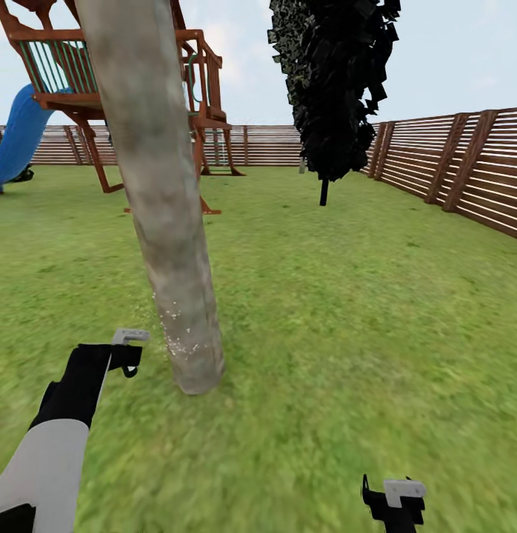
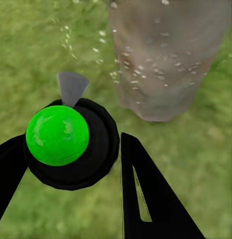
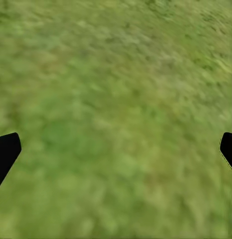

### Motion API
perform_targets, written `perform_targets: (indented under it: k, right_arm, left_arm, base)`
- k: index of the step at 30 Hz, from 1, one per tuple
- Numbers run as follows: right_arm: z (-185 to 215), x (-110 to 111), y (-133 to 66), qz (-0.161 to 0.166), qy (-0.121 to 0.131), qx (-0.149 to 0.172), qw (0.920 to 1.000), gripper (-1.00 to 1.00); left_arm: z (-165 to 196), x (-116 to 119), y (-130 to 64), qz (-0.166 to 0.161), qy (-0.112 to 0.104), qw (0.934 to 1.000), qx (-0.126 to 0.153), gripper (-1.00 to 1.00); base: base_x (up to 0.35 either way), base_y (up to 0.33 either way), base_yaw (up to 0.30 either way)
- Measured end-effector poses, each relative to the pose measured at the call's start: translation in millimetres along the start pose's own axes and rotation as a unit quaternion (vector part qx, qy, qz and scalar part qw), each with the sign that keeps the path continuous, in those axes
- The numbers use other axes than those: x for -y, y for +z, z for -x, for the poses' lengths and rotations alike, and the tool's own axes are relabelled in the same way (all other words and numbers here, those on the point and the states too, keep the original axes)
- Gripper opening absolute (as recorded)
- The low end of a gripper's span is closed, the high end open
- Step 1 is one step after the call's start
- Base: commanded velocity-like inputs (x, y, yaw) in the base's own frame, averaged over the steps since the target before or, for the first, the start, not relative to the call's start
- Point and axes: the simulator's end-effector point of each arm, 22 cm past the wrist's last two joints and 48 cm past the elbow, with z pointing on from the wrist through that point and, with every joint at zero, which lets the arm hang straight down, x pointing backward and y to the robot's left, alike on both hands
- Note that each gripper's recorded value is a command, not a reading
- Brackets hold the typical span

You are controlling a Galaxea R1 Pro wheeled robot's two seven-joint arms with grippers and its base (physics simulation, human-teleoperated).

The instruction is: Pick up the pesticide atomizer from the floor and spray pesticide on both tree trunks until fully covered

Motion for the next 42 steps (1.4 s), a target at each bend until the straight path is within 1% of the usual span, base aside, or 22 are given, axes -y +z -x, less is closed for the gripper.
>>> perform_targets:
  k: [11,16,18,20,25,30,35,37,39,42]
  right_arm:
    - [0.0,-0.1,0.0,0.0,0.0,0.0,1.0,1.0]
    - [0.0,-0.2,0.0,0.0,0.0,0.0,1.0,1.0]
    - [0.0,-0.2,0.0,0.0,0.0,0.0,1.0,1.0]
    - [0.1,-0.5,0.0,0.001,-0.001,0.0,1.0,1.0]
    - [0.0,0.5,0.1,0.0,0.0,0.0,1.0,1.0]
    - [-0.3,1.4,0.2,-0.001,0.0,0.0,1.0,1.0]
    - [-0.2,1.1,0.2,-0.001,0.0,0.0,1.0,1.0]
    - [-0.1,0.9,0.2,0.0,0.0,0.0,1.0,1.0]
    - [0.0,0.3,0.1,0.0,0.0,0.0,1.0,1.0]
    - [-0.1,0.0,0.0,0.0,0.0,0.0,1.0,1.0]
  left_arm:
    - [-4.6,-0.1,1.3,0.002,0.002,1.0,-0.004,-1.0]
    - [-6.3,-1.2,1.9,0.003,0.003,1.0,-0.007,-1.0]
    - [-12.6,-5.9,2.9,0.006,0.003,0.9999,-0.012,-1.0]
    - [-35.0,-14.0,5.0,0.013,0.004,0.9995,-0.027,-1.0]
    - [-38.9,-2.9,6.3,0.006,0.005,0.9995,-0.029,-1.0]
    - [-26.4,5.8,3.9,0.002,0.007,0.9998,-0.018,-1.0]
    - [-25.0,-0.4,3.0,0.006,0.006,0.9998,-0.017,-1.0]
    - [-19.6,-0.8,0.5,0.007,0.005,0.9999,-0.01,-1.0]
    - [-6.6,-3.1,-5.8,0.012,0.006,0.9999,0.007,-1.0]
    - [-0.9,-3.5,-8.4,0.013,0.006,0.9998,0.014,-1.0]
  base:
    - [0.0,-0.271,0.004]
    - [0.0,-0.272,0.19]
    - [0.0,-0.272,0.273]
    - [0.0,-0.272,0.276]
    - [0.0,-0.272,0.058]
    - [0.022,-0.272,0.001]
    - [0.066,-0.272,0.003]
    - [0.012,-0.272,0.118]
    - [0.003,-0.272,0.241]
    - [0.0,-0.272,0.273]
